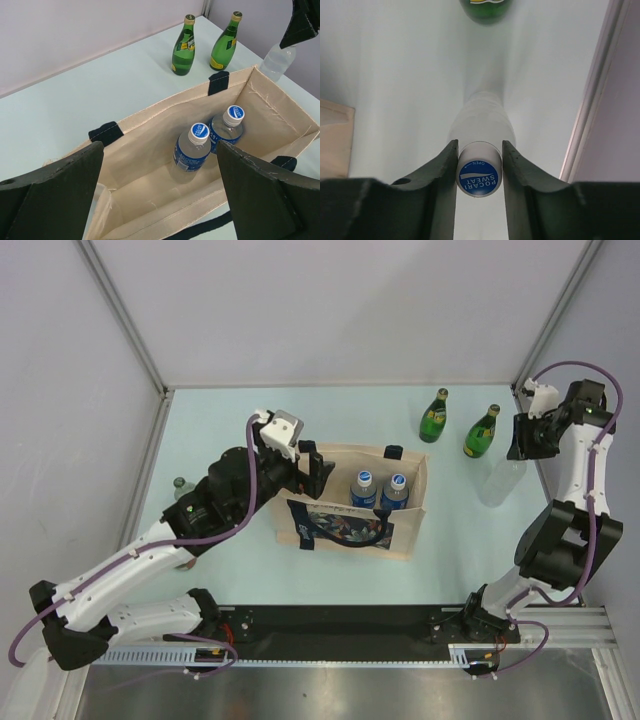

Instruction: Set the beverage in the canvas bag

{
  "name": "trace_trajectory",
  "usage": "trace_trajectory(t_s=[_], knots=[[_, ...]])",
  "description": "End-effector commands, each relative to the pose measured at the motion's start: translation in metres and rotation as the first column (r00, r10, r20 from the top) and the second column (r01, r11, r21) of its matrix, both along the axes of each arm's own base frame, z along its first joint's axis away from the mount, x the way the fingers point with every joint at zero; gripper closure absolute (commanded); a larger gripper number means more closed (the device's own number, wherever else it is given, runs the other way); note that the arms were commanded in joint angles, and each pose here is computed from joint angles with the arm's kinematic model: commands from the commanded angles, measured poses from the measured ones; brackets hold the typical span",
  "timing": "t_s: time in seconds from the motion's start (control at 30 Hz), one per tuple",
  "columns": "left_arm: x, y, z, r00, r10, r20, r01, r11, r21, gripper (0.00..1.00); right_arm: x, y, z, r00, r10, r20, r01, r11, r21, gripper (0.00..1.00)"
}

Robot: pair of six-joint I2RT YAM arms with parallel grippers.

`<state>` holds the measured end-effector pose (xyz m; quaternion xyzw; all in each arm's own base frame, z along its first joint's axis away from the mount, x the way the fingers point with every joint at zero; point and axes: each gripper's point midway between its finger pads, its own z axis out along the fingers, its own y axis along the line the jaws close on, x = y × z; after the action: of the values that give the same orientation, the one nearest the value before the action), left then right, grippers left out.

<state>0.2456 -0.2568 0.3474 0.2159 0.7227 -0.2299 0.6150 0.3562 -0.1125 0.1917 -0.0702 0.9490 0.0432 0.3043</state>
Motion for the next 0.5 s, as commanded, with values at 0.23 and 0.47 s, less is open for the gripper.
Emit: trace_trajectory(t_s=[0.23,0.47], knots=[[0.005,0.007,0.001,0.998,0.048,-0.044,-0.05,0.998,-0.035,0.0,-0.001,0.009,0.045,0.99,0.063,0.124,-0.059,0.998,-0.033,1.0],[0.017,0.028,0.004,0.986,0.133,-0.104,-0.141,0.988,-0.067,0.0,-0.008,0.053,0.13,0.925,0.202,0.323,-0.189,0.979,-0.071,1.0]])
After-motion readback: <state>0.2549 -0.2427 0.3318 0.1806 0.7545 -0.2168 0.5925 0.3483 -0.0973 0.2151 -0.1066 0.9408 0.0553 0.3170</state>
